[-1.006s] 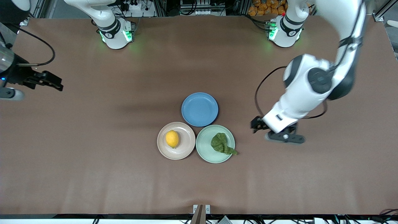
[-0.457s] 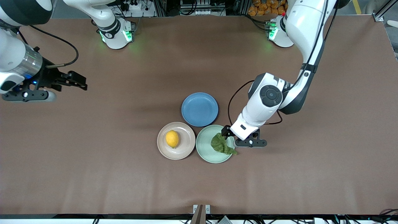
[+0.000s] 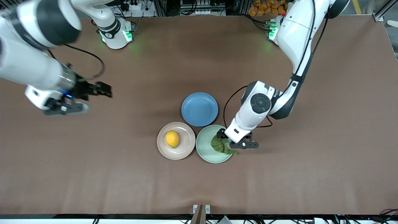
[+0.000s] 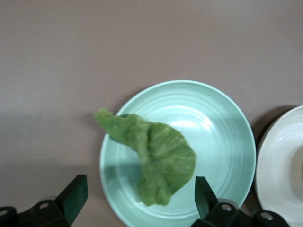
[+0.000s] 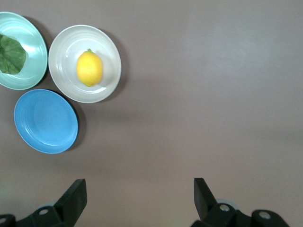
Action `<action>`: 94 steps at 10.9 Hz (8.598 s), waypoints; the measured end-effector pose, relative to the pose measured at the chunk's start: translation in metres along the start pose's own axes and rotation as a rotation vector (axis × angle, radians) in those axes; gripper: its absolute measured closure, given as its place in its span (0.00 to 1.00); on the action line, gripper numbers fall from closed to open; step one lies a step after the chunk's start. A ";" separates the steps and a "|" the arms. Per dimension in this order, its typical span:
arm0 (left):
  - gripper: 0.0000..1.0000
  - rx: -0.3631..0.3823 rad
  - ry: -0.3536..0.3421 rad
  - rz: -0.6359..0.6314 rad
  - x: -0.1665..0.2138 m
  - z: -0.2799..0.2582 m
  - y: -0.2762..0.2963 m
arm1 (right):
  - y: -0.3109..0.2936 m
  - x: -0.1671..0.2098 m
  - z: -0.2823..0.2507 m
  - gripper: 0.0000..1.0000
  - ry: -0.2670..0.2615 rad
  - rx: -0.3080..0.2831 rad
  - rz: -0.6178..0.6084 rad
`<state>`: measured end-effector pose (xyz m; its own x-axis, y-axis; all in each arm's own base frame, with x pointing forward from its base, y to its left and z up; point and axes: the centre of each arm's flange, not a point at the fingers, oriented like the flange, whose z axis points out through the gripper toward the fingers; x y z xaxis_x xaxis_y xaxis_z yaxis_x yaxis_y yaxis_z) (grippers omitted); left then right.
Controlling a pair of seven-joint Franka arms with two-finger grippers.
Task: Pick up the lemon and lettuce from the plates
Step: 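Lower the left gripper onto the lettuce while the right gripper approaches the lemon, then grasp and lift the lettuce with the left gripper while the right gripper descends, then place the lettuce on the table beside the plates and open the left gripper, then grasp the yellow lemon on the cream plate with the right gripper, then carry the lemon away from the plates and lower it to the table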
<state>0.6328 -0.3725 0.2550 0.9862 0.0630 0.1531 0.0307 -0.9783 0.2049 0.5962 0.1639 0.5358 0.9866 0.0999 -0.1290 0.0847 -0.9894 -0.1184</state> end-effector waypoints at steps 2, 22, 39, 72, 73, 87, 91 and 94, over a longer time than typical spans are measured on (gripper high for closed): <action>0.00 -0.012 0.008 -0.014 -0.007 0.016 0.011 | -0.039 0.016 0.040 0.00 -0.006 -0.009 -0.051; 0.98 -0.009 0.057 -0.001 -0.002 0.039 0.021 | -0.125 0.090 0.259 0.00 0.017 0.141 0.332; 0.98 0.180 -0.183 -0.081 0.075 -0.055 -0.279 | -0.148 0.096 0.357 0.00 0.075 0.105 0.323; 0.00 0.207 -0.091 0.064 0.001 -0.448 -0.246 | -0.080 0.145 0.294 0.34 -0.032 0.059 0.221; 0.00 0.207 -0.086 0.064 0.000 -0.450 -0.246 | -0.065 0.147 0.287 0.34 -0.053 0.042 0.196; 0.00 0.207 -0.083 0.067 -0.002 -0.451 -0.244 | 0.230 0.126 0.202 0.34 -0.246 -0.176 0.039; 0.00 0.205 -0.091 0.077 -0.002 -0.447 -0.239 | 0.260 0.109 0.258 0.34 -0.325 -0.152 0.067; 0.00 0.205 -0.092 0.076 -0.001 -0.446 -0.240 | 0.263 0.095 0.304 0.34 -0.399 -0.118 0.078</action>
<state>0.5516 -0.0501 0.6367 0.9973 -0.0212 0.0700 -0.0209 -0.9998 -0.0056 0.6697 -0.0548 0.1933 0.8612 0.0345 -0.5071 0.0503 -0.9986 0.0175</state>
